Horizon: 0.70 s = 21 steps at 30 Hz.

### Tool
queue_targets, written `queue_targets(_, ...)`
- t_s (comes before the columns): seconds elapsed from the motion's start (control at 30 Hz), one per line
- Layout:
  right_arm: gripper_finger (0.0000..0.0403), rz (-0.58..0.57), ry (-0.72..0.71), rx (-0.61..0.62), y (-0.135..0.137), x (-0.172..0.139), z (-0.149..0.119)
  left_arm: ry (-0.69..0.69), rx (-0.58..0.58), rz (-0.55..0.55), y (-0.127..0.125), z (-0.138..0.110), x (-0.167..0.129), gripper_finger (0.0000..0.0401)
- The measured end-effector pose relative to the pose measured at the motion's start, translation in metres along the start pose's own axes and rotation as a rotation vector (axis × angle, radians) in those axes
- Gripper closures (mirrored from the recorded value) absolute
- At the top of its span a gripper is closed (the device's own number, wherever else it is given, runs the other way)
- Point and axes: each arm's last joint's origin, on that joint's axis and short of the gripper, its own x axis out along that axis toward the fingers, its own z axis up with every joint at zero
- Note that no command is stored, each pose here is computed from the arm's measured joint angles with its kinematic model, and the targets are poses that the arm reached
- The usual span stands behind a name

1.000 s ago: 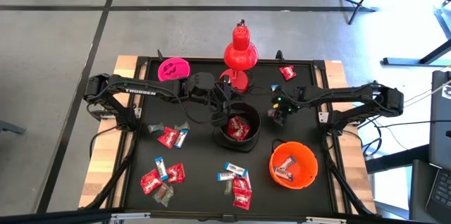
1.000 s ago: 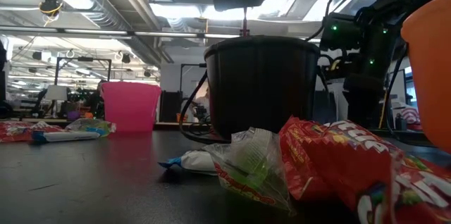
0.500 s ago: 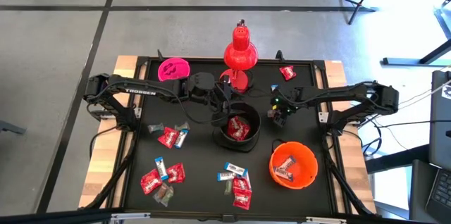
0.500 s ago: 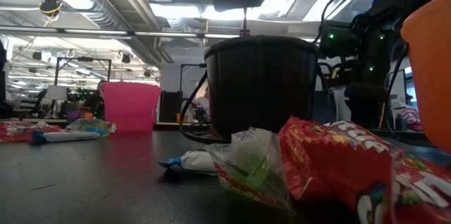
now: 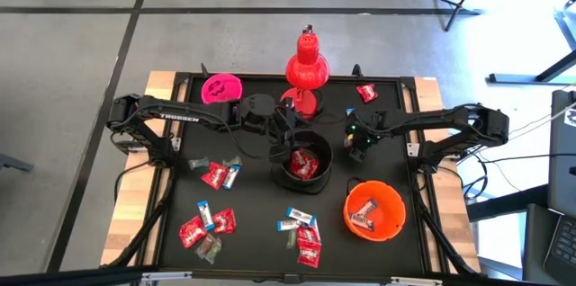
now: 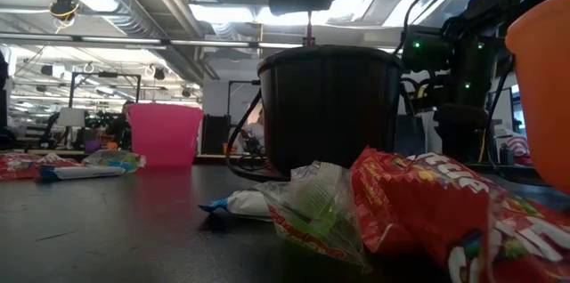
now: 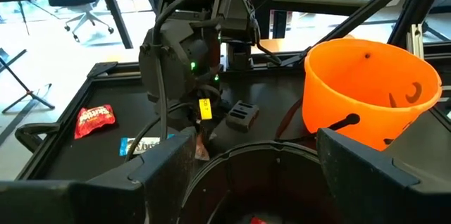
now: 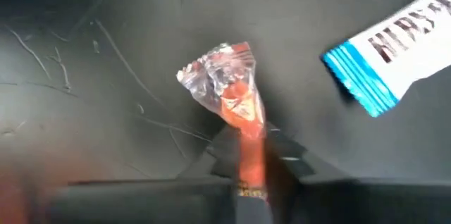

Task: Organize candy in baskets
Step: Put the orange gummy into the pink bucket

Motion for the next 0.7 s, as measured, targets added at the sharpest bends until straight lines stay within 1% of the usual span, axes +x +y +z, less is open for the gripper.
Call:
queue_targets(0.07,0.0392,0.001,-0.007,0.007,0.0,-0.006,-0.001,0.0,-0.001,0.0,0.0,0.0,0.0,0.0117)
queue_targets(0.23,0.0373,0.013,-0.053,0.047,-0.001,-0.027,-0.004,0.0,0.002,-0.008,-0.003,0.0,0.0,0.0117)
queue_targets(0.3,0.0377,0.023,-0.09,0.063,-0.001,-0.037,-0.004,0.0,0.003,-0.01,-0.004,0.0,0.0,0.0117)
queue_targets(0.4,0.0395,0.046,-0.164,0.081,-0.001,-0.055,-0.005,0.0,0.003,-0.009,-0.004,0.0,0.0,0.0117)
queue_targets(0.47,0.0396,0.084,-0.234,0.087,-0.001,-0.069,-0.003,0.0,0.003,-0.008,-0.004,0.0,0.0,0.0117)
queue_targets(0.6,0.0387,0.162,-0.404,0.114,0.001,-0.098,0.002,-0.004,0.005,-0.003,-0.004,0.001,0.0,0.0117)
queue_targets(0.7,0.0391,0.244,-0.554,0.098,0.003,-0.115,0.006,-0.014,0.023,0.043,-0.002,0.002,0.0,0.0117)
